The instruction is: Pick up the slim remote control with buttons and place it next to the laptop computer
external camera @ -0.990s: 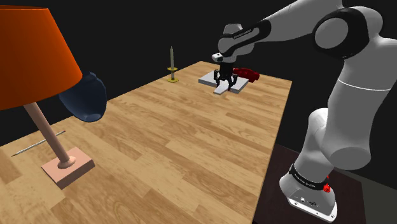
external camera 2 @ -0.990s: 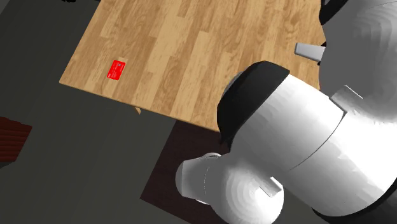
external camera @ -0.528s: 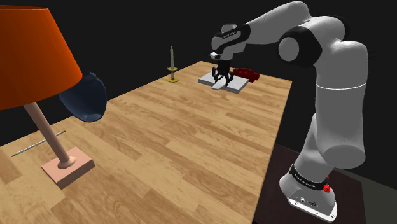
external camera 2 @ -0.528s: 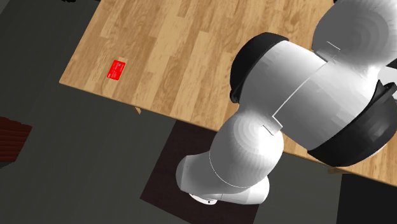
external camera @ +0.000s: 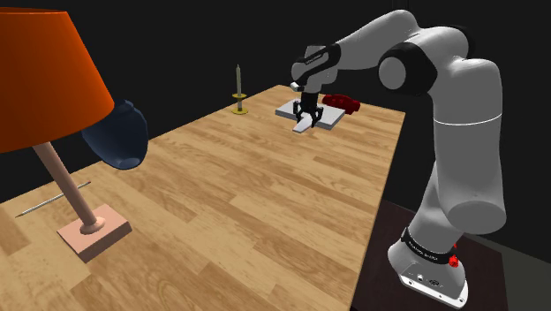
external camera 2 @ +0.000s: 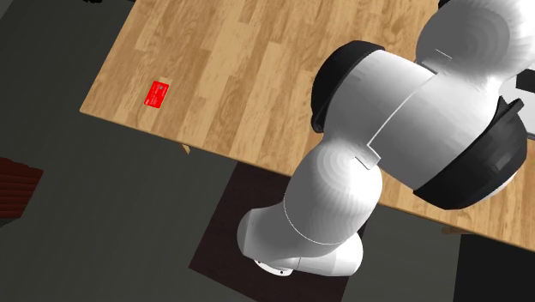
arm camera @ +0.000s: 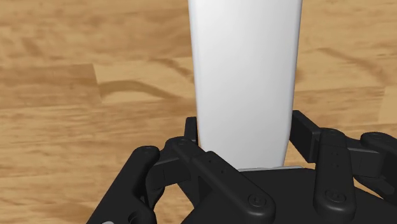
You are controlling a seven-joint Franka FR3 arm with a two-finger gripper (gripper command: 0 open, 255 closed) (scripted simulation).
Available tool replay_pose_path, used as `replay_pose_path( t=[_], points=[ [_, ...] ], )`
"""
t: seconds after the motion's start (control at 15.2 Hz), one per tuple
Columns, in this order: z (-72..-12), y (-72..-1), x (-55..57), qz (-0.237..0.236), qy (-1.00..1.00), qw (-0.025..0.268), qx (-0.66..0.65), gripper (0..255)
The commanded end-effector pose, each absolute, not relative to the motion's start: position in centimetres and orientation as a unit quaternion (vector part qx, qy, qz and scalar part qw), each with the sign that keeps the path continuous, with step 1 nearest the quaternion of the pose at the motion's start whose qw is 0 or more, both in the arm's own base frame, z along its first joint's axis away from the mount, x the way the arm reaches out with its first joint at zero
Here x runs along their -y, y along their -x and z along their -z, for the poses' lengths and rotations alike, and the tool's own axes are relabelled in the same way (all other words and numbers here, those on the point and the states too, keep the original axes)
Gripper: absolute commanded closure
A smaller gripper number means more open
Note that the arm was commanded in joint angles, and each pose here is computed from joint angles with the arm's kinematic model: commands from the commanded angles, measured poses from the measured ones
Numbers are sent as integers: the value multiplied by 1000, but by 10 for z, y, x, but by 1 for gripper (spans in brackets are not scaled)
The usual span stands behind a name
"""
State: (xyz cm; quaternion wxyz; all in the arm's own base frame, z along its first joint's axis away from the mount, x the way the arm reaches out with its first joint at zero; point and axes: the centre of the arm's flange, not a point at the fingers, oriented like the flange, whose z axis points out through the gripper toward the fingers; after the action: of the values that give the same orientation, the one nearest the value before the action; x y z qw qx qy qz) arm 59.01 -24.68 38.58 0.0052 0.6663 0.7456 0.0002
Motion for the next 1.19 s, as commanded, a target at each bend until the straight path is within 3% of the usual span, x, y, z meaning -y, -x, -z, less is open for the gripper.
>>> replay_pose_path(
  t=[0.0, 0.92, 0.99, 1.12],
  points=[
    [-376, -590, 247, 0, -666, 6, -746, 255],
    [-340, -590, 247, 0, -666, 6, -746, 255],
    [-340, -590, 247, 0, -666, 6, -746, 0],
    [-340, -590, 247, 0, -666, 6, -746, 0]
  ],
)
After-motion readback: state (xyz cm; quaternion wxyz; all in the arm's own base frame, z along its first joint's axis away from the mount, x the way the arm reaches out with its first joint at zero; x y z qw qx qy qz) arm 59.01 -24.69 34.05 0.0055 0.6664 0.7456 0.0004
